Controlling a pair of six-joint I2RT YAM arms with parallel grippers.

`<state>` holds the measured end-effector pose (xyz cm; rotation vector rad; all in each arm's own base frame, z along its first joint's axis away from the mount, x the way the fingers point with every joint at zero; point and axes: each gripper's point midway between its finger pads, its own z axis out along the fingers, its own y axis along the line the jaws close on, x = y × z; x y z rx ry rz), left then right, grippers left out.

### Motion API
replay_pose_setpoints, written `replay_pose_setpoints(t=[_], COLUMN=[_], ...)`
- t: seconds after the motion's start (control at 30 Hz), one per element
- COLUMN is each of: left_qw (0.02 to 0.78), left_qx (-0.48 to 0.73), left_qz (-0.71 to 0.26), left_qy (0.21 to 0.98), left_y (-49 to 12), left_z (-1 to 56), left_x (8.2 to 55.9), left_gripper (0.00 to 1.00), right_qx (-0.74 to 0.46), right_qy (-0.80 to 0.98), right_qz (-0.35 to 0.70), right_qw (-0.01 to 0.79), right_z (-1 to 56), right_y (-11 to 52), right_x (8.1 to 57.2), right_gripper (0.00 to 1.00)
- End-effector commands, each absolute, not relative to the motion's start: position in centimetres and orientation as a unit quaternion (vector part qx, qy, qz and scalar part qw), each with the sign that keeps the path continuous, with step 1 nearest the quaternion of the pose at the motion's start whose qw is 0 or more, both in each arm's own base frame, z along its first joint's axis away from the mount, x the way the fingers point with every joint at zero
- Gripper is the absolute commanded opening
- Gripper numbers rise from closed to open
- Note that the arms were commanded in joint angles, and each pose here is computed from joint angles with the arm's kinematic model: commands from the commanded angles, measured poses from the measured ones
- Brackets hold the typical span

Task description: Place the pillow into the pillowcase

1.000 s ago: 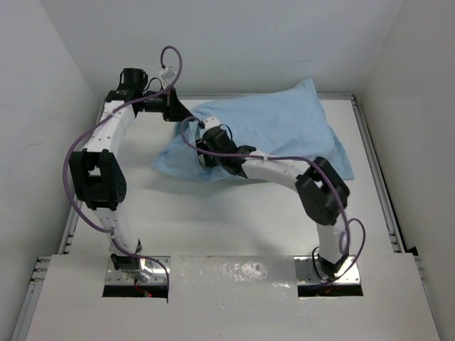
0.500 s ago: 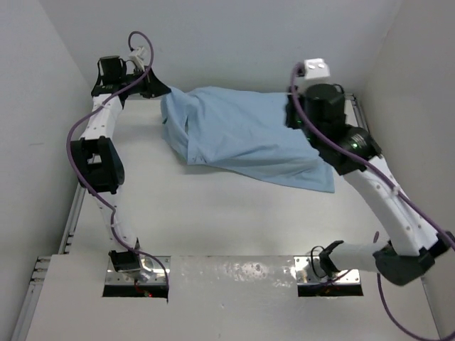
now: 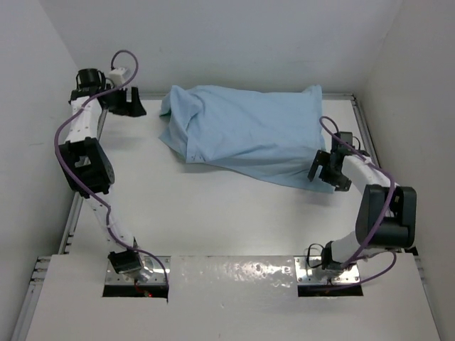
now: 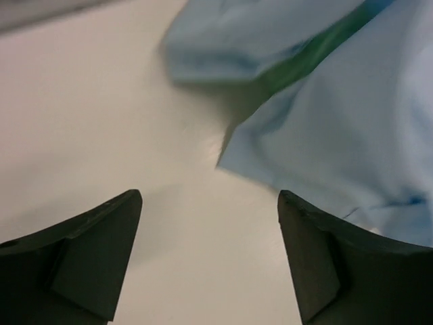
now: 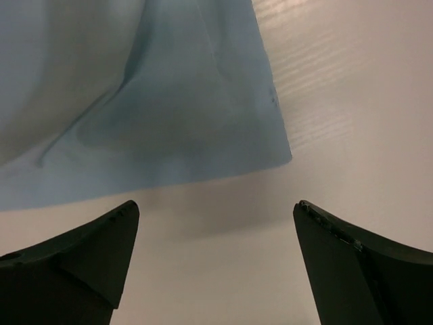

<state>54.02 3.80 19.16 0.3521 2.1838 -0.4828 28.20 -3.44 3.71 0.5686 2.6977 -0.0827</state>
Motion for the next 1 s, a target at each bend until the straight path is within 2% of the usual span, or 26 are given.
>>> replay_pose_setpoints(t=[0.0, 0.07, 0.13, 0.17, 0.2, 0.53, 0.57, 0.6, 0.63, 0.67, 0.7, 0.73, 0.8, 0.83, 0.87, 0.97], left_qw=[0.350, 0.314, 0.290, 0.293, 0.292, 0.321, 0.316, 0.307, 0.299, 0.273, 0.263, 0.244, 0.231, 0.239, 0.250, 0.296], left_qx=[0.156, 0.148, 0.140, 0.136, 0.137, 0.176, 0.180, 0.180, 0.180, 0.176, 0.176, 0.182, 0.184, 0.182, 0.182, 0.193], left_qz=[-0.155, -0.199, -0.235, -0.239, -0.245, -0.200, -0.198, -0.203, -0.208, -0.219, -0.229, -0.247, -0.260, -0.267, -0.284, -0.318], left_qy=[0.910, 0.917, 0.917, 0.916, 0.914, 0.909, 0.910, 0.912, 0.914, 0.920, 0.921, 0.920, 0.919, 0.916, 0.908, 0.880], left_y=[5.8, 4.8, 3.1, 2.6, 2.0, -1.1, -1.3, -1.6, -1.7, -1.9, -2.1, -2.4, -2.6, -2.5, -2.9, -3.5], left_z=[14.4, 11.0, 8.2, 7.7, 7.1, 2.9, 2.4, 1.4, 1.0, 0.2, -0.3, -0.5, -0.3, 0.1, 1.3, 5.9], left_x=[50.7, 50.2, 49.9, 50.4, 50.6, 54.3, 54.3, 54.3, 54.2, 53.2, 53.1, 52.1, 51.1, 51.0, 50.5, 50.3], left_gripper=[0.76, 0.72, 0.82, 0.95, 1.00, 1.00, 1.00, 1.00, 0.97, 0.84, 0.76, 0.55, 0.00, 0.00, 0.00, 0.00], right_qx=[0.244, 0.260, 0.273, 0.275, 0.277, 0.291, 0.291, 0.290, 0.294, 0.297, 0.300, 0.304, 0.307, 0.305, 0.304, 0.293], right_qy=[0.935, 0.935, 0.932, 0.929, 0.928, 0.924, 0.924, 0.927, 0.928, 0.927, 0.924, 0.920, 0.919, 0.918, 0.918, 0.913], right_qz=[-0.010, -0.041, -0.059, -0.071, -0.076, -0.067, -0.062, -0.059, -0.054, -0.053, -0.051, -0.047, -0.040, -0.034, -0.029, -0.004], right_qw=[0.256, 0.239, 0.232, 0.235, 0.238, 0.241, 0.239, 0.230, 0.225, 0.223, 0.230, 0.243, 0.246, 0.250, 0.253, 0.283], right_z=[4.2, 2.9, 2.2, 2.2, 2.2, 0.0, -0.3, -0.8, -0.9, -1.0, -1.0, -0.9, -1.2, -1.0, -0.9, 0.6], right_y=[-4.1, -5.1, -5.7, -6.1, -6.4, -6.5, -6.4, -6.1, -5.9, -5.8, -5.8, -5.7, -5.4, -5.2, -5.1, -4.4], right_x=[33.0, 32.8, 32.2, 32.0, 31.8, 31.0, 30.9, 30.6, 30.4, 30.1, 30.2, 30.0, 29.4, 29.4, 29.4, 30.1], right_gripper=[0.94, 0.93, 0.93, 0.93, 0.93, 0.92, 0.90, 0.79, 0.73, 0.67, 0.61, 0.50, 0.30, 0.07, 0.00, 0.00])
